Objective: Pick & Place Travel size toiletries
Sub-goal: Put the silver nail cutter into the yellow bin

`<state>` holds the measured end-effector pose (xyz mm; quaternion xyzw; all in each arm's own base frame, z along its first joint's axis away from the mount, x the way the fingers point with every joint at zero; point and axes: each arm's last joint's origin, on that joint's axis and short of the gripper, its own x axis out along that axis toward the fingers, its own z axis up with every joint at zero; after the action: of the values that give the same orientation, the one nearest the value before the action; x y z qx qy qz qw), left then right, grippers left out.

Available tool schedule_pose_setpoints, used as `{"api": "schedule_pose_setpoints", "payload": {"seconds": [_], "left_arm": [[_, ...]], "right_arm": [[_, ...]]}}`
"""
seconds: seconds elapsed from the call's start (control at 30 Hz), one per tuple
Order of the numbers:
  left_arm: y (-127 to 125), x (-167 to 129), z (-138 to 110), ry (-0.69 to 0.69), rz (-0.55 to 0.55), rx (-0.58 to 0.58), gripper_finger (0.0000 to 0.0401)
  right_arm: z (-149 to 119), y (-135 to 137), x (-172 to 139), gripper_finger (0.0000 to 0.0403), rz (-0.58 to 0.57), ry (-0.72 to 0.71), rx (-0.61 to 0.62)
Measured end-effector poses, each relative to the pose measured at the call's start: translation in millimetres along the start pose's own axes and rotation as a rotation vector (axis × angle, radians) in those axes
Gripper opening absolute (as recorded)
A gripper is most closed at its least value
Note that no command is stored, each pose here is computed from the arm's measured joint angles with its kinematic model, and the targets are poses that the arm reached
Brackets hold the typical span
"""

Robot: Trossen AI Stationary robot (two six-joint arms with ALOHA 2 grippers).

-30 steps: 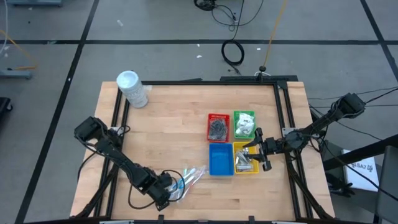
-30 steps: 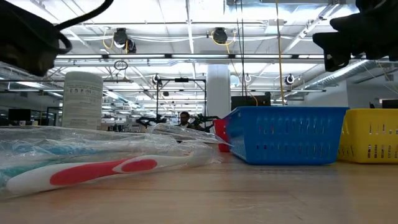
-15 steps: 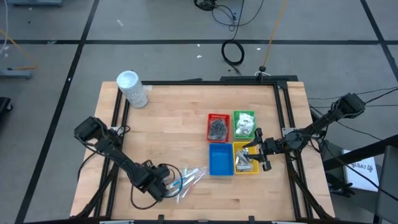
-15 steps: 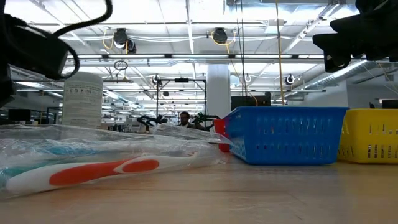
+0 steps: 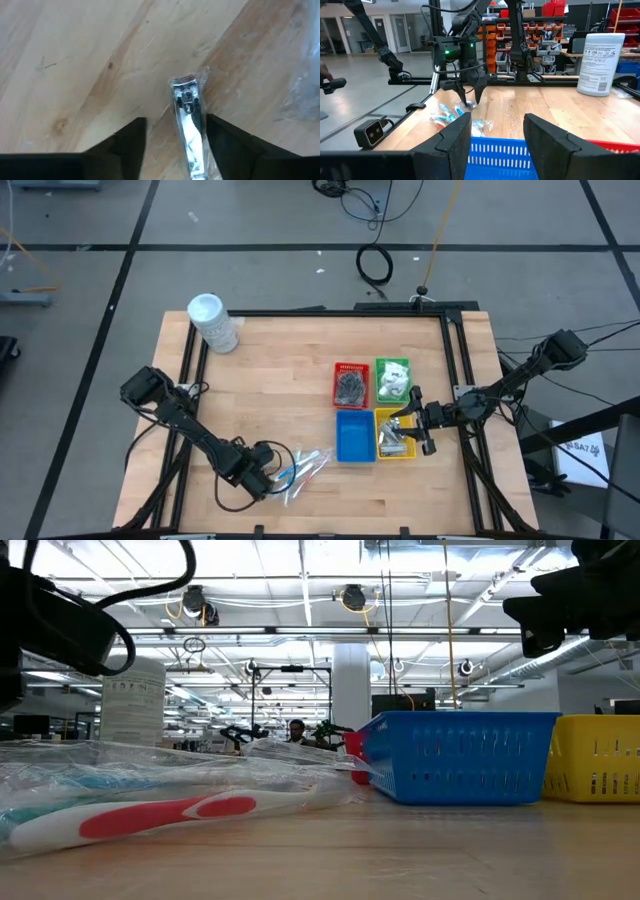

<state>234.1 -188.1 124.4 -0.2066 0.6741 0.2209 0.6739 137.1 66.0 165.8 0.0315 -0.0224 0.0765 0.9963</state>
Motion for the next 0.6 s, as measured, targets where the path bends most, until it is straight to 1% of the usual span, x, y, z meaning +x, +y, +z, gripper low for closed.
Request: {"api": "schedule_pose_setpoints", "payload": {"seconds": [0.1, 0.27, 0.3, 0.33, 0.43, 0.5, 0.6], "left_arm": [[0, 0, 4, 0.017, -0.014, 0.02, 0.0149], [4, -7, 9, 0.037, -0.04, 0.068, 0.0032], [6, -11, 10, 0.032, -0.046, 0.066, 0.0024], [8, -15, 11, 0.025, -0.048, 0.06, 0.0024], [19, -30, 14, -0.051, -0.033, 0.029, 0.0033], [24, -48, 17, -0.148, -0.061, 0.013, 0.0035], [34, -73, 19, -0.3, -0.094, 0.022, 0.0025]], "right_arm": [[0, 0, 0, 0.0171, 0.0, 0.0, 0.0], [0, 0, 0, 0.0171, 0.0, 0.0, 0.0], [0, 0, 0, 0.0171, 0.0, 0.0, 0.0], [0, 0, 0, 0.0171, 0.0, 0.0, 0.0], [0, 0, 0, 0.0171, 0.0, 0.001, 0.0], [0, 0, 0, 0.0171, -0.001, 0.0, 0.0], [0, 0, 0, 0.0171, -0.001, 0.0, 0.0]]}}
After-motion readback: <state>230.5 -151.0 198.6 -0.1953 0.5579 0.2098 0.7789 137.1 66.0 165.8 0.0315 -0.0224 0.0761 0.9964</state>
